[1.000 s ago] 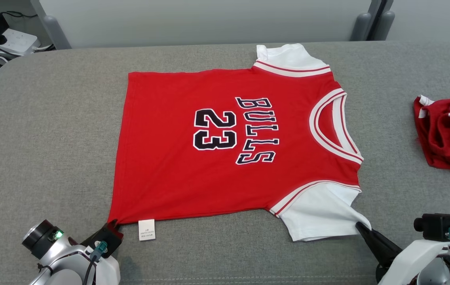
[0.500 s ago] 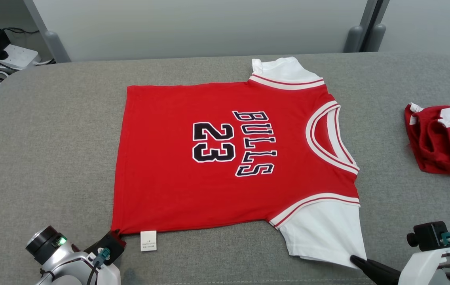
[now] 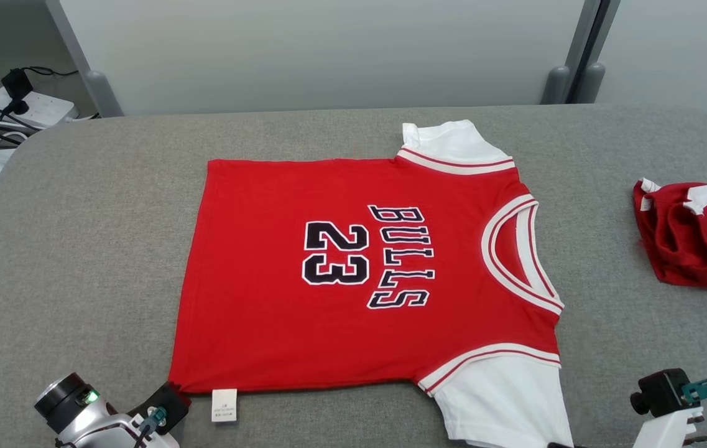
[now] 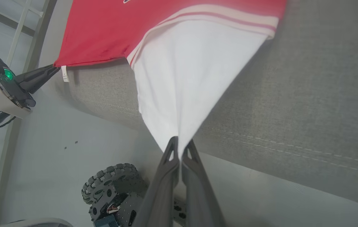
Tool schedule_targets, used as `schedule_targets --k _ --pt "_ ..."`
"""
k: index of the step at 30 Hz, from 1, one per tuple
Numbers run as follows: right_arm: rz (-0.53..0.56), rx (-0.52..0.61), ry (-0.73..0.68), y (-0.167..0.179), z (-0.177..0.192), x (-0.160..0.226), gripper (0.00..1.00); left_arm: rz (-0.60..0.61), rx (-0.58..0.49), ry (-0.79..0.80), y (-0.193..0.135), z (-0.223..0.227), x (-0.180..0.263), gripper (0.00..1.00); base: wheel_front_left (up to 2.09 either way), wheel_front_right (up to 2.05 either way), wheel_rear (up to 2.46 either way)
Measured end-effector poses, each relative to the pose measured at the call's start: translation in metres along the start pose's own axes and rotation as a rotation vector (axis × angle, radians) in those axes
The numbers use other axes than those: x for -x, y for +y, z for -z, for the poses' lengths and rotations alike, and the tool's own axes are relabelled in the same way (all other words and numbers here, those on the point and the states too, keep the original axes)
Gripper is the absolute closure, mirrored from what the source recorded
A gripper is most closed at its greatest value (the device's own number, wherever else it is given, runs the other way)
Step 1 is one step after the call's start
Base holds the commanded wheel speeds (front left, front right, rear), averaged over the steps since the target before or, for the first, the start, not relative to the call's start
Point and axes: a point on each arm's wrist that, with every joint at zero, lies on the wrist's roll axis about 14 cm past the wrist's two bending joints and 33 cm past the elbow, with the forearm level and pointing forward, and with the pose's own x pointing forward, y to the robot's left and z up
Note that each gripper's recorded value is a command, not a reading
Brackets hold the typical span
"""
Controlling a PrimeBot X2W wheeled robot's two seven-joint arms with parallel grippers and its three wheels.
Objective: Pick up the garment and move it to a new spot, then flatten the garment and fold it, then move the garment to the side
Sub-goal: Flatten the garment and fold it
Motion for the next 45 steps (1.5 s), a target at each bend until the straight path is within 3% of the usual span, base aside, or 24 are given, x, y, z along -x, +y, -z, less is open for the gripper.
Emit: schedule_targets --k 18,22,29,45 --pt "-0.041 0.003 0.058 0.013 0.01 0.009 1.0 0.036 0.022 0.014 -0.012 0.007 0.008 1.0 0.0 0.0 0.0" --pt "-0.032 0.02 -0.002 0.012 -0.006 0.008 1.0 0.051 0.052 -0.01 -0.017 0.001 0.006 1.0 0.0 0.0 0.0" --pt "0.01 0.135 -0.226 0.005 -0.08 0.005 1.0 0.073 0.015 -0.063 0.0 -0.026 -0.007 1.0 0.0 0.0 0.0" --pt "0.088 0.136 -0.304 -0.021 -0.131 -0.021 1.0 0.116 -0.048 0.048 0.037 -0.034 -0.021 1.0 0.0 0.0 0.0"
